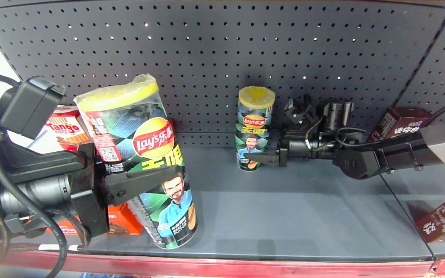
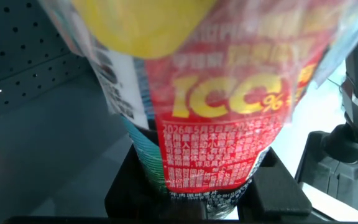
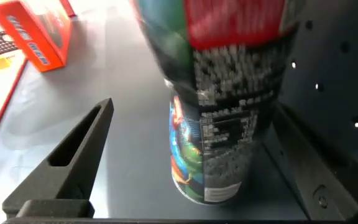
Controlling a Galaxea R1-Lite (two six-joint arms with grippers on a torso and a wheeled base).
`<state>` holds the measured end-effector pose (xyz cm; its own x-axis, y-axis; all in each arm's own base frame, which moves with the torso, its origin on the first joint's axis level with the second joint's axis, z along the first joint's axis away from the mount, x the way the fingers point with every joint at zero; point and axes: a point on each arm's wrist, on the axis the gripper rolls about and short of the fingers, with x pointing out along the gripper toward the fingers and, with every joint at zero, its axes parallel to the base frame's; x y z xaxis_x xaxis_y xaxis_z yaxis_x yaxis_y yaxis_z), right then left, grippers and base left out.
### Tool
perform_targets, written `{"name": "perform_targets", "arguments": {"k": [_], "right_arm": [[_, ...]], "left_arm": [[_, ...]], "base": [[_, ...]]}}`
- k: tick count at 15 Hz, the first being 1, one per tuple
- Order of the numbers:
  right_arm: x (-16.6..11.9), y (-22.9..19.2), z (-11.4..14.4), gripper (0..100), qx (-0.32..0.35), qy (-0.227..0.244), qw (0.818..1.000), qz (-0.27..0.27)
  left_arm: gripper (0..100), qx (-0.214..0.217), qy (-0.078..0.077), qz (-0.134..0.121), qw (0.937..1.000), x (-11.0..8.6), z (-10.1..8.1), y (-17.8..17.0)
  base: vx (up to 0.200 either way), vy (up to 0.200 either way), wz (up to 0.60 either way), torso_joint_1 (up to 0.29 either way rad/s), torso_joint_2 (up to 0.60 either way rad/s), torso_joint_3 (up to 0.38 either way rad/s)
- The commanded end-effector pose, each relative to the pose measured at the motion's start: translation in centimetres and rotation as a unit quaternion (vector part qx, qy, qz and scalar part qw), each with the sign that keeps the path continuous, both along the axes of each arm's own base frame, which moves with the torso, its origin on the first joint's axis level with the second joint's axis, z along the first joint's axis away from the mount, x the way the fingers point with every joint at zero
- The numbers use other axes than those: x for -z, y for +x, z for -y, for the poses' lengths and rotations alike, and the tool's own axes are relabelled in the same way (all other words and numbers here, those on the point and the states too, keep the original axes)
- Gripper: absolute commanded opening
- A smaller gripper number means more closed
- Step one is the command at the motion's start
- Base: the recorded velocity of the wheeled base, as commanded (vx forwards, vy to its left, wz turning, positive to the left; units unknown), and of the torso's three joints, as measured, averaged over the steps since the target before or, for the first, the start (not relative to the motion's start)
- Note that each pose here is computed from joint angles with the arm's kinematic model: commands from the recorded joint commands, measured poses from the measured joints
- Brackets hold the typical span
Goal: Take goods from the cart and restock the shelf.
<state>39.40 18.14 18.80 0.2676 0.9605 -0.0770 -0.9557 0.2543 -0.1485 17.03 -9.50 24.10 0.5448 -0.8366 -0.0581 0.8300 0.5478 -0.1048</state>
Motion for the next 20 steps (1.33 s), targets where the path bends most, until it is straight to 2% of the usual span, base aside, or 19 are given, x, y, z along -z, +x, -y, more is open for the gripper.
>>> {"name": "perform_targets", "arguments": {"k": [1, 6, 7, 8, 13, 16, 20], "right_arm": [[0.6, 0.4, -0.5, 100, -0.003, -0.002, 1.0, -0.003], [1.2, 1.0, -1.4, 100, 0.019, -0.004, 1.0, -0.001], [1.4, 1.1, -1.6, 0, 0.017, -0.003, 1.0, 0.002], [1.6, 0.8, -2.3, 0, 0.015, -0.005, 1.0, -0.001], [1.9, 0.7, -2.3, 0, 0.015, -0.006, 1.0, -0.003], [0.5, -0.6, -1.9, 0, 0.012, -0.003, 1.0, 0.007], [-2.1, -5.2, -1.6, 0, -0.009, 0.003, 1.0, 0.014]], "left_arm": [[0, -0.001, 0.0, -0.001, 1.0, 0.1, 0.0, 0.0], [0, -0.002, 0.003, -0.006, 1.0, 0.4, 0.0, -0.1], [0, -0.002, 0.003, -0.006, 1.0, 0.4, 0.0, -0.1], [0, -0.002, 0.003, -0.006, 1.0, 0.4, -0.1, -0.1], [0, -0.002, 0.003, -0.006, 1.0, 0.4, -0.1, -0.1], [0, -0.002, 0.003, -0.006, 1.0, 0.4, -0.1, -0.1], [0, -0.004, 0.005, -0.01, 0.9999, 0.8, -0.3, -0.5]], "base": [[0.0, 0.0, 0.0, 0.0, 0.0, 0.0], [0.0, 0.0, 0.0, 0.0, 0.0, 0.0], [0.0, 0.0, 0.0, 0.0, 0.0, 0.0], [0.0, 0.0, 0.0, 0.0, 0.0, 0.0], [0.0, 0.0, 0.0, 0.0, 0.0, 0.0], [0.0, 0.0, 0.0, 0.0, 0.0, 0.0], [0.0, 0.0, 0.0, 0.0, 0.0, 0.0]]}}
